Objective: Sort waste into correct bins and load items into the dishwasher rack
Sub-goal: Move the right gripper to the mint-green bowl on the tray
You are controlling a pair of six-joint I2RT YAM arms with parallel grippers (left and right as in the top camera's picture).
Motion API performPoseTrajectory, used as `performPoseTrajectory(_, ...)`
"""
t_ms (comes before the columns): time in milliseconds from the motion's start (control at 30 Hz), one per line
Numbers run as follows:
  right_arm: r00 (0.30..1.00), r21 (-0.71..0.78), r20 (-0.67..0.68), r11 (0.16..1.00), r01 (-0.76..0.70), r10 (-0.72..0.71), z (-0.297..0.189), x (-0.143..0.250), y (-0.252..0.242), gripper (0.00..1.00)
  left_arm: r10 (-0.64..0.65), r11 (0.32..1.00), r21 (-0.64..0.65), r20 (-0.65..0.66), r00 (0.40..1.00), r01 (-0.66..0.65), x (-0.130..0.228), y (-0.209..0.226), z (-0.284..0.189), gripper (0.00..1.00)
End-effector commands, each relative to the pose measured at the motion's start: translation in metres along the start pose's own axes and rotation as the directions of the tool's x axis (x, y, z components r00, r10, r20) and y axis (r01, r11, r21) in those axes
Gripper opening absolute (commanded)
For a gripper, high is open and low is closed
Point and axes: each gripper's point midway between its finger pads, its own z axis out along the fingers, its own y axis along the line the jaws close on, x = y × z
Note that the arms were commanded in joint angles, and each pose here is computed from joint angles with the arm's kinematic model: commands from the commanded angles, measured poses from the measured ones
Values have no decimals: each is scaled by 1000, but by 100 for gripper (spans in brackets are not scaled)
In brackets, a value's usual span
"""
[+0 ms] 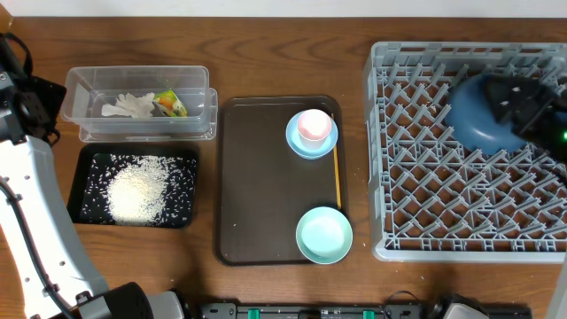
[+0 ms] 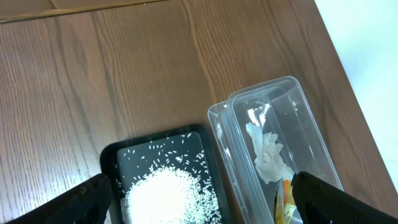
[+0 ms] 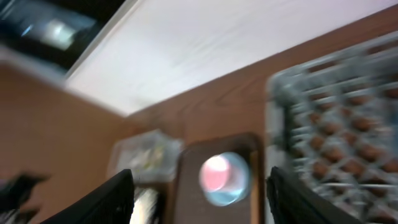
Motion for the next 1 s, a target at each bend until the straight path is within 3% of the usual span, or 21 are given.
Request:
performPoseTrajectory(0,990,-114,-137,993,25,-41,20,36,36,67,-4,1000,-15,8,1000,4,-2,3,1,95)
performPoseTrajectory(133,964,111,-243,984,141,-110,53,80,27,68,-4,1000,-15,8,1000,4,-2,3,1,95)
performPoseTrajectory(267,908,335,-350,875,351,-230,82,122,15,72,-4,1000,-15,8,1000,4,-2,3,1,95)
performPoseTrajectory(300,884,336,-383,851,403,-267,91,134,19,77,-4,1000,-15,8,1000,4,-2,3,1,95)
performPoseTrajectory(400,834,307,-427,812,496,-349,113,158,33,76,-4,1000,-15,8,1000,4,-2,3,1,95)
performPoseTrajectory(567,771,111,-496,852,512,-399,133,206,73,72,-4,1000,-15,8,1000,4,-2,3,1,95)
performPoseTrajectory(633,738,58,-572,880,472,-358,130,235,79,71,-4,1000,-15,8,1000,4,-2,3,1,95)
performPoseTrajectory(767,671,174,-717,885,432,-187,113,283,60,66,-4,1000,-15,8,1000,4,-2,3,1,95)
performPoseTrajectory(967,488,191,-866,830,523,-108,102,361,46,72,-4,1000,-15,8,1000,4,-2,3,1,95)
